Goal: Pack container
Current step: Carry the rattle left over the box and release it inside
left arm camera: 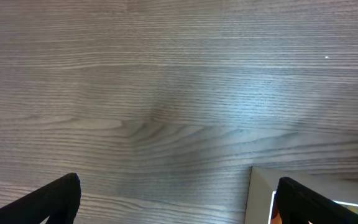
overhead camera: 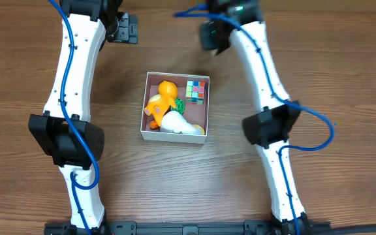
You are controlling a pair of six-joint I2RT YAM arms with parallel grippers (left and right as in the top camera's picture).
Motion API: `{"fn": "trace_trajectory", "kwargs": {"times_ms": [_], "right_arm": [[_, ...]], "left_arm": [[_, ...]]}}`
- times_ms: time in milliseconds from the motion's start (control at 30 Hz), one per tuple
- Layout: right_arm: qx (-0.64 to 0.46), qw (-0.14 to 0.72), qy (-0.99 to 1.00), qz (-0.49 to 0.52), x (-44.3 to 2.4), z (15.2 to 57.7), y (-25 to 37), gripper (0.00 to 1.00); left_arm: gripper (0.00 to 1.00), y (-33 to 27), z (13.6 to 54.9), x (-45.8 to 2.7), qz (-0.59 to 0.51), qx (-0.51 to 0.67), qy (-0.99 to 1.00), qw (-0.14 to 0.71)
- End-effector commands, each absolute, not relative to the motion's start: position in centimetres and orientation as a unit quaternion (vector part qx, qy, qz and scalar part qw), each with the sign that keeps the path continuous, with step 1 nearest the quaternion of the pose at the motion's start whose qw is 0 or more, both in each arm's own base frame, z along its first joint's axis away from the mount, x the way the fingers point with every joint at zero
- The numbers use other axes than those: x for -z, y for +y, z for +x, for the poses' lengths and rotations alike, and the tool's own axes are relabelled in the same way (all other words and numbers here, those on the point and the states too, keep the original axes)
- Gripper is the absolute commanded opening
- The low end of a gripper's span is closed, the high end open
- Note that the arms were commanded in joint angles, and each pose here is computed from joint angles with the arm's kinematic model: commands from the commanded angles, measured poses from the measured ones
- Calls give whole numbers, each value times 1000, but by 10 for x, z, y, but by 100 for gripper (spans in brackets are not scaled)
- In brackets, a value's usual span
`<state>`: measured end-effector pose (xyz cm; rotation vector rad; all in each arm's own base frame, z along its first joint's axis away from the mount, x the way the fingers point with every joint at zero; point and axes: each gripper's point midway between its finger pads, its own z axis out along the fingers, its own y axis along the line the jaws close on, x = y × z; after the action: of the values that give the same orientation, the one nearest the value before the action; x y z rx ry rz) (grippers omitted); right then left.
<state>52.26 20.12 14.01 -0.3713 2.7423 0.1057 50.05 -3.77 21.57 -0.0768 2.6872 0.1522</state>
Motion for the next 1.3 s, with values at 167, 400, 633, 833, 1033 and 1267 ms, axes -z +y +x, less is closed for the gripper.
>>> {"fn": "trace_trajectory", "kwargs": {"times_ms": [167,400,633,833,1033,1267], "right_arm": [[-67,154,979,-112,-185,465,231,6],[-174,133,966,-135,-210,436,275,14],[-158,126,966,-159,-205,421,291,16],[-140,135,966,-171,-207,419,291,16],[-70,46,983,-164,-158,399,260,15],[-69,-3,985,-161,-139,381,256,20]], "left_arm": [[100,-34,504,-220,-28,-61,971,231],[100,-34,504,-220,-28,-62,971,231],[100,-34,504,-220,-28,-62,971,231],[100,-34,504,-220,-28,-62,971,231],[100,-34,504,-220,-28,-62,971,231],[100,-34,504,-220,-28,-61,971,231]]}}
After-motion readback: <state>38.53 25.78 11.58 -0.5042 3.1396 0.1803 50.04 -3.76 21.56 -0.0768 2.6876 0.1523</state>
